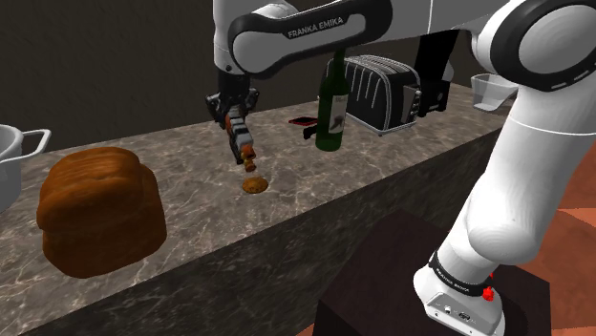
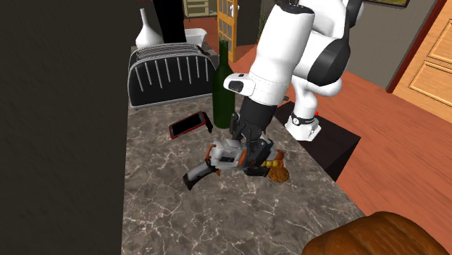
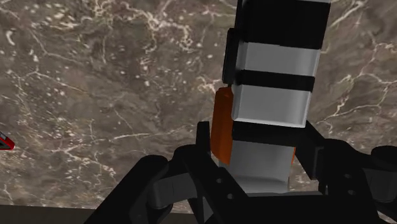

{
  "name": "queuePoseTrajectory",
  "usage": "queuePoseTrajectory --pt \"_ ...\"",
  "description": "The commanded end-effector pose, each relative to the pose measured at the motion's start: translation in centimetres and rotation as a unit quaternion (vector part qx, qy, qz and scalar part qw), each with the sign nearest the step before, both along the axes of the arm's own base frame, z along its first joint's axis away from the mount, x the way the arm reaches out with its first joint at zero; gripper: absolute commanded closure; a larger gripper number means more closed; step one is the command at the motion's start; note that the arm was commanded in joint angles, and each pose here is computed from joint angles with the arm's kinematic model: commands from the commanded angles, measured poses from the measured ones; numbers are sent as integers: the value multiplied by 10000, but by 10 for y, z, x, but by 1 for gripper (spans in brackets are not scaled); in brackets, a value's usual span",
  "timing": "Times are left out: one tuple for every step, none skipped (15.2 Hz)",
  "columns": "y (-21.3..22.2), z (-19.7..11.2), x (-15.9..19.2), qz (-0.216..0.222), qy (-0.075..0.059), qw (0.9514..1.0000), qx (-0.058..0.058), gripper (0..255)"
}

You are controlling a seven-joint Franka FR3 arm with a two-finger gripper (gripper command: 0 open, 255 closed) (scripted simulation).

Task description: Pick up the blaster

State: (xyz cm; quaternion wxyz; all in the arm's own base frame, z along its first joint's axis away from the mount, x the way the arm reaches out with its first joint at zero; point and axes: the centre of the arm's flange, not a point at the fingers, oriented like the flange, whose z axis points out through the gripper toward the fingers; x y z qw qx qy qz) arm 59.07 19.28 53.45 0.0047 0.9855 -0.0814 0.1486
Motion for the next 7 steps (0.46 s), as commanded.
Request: queuePoseTrajectory --pt "0 10 1 0 -4 10000 1 255" --pt "0 16 1 0 -4 10000 1 255" --pt "0 21 1 0 -4 10000 1 255" --pt "0 26 1 0 -4 10000 1 255" --pt "0 32 1 0 -4 10000 1 255" --pt "0 32 1 0 -4 10000 1 255" --pt "0 32 1 0 -4 10000 1 255"
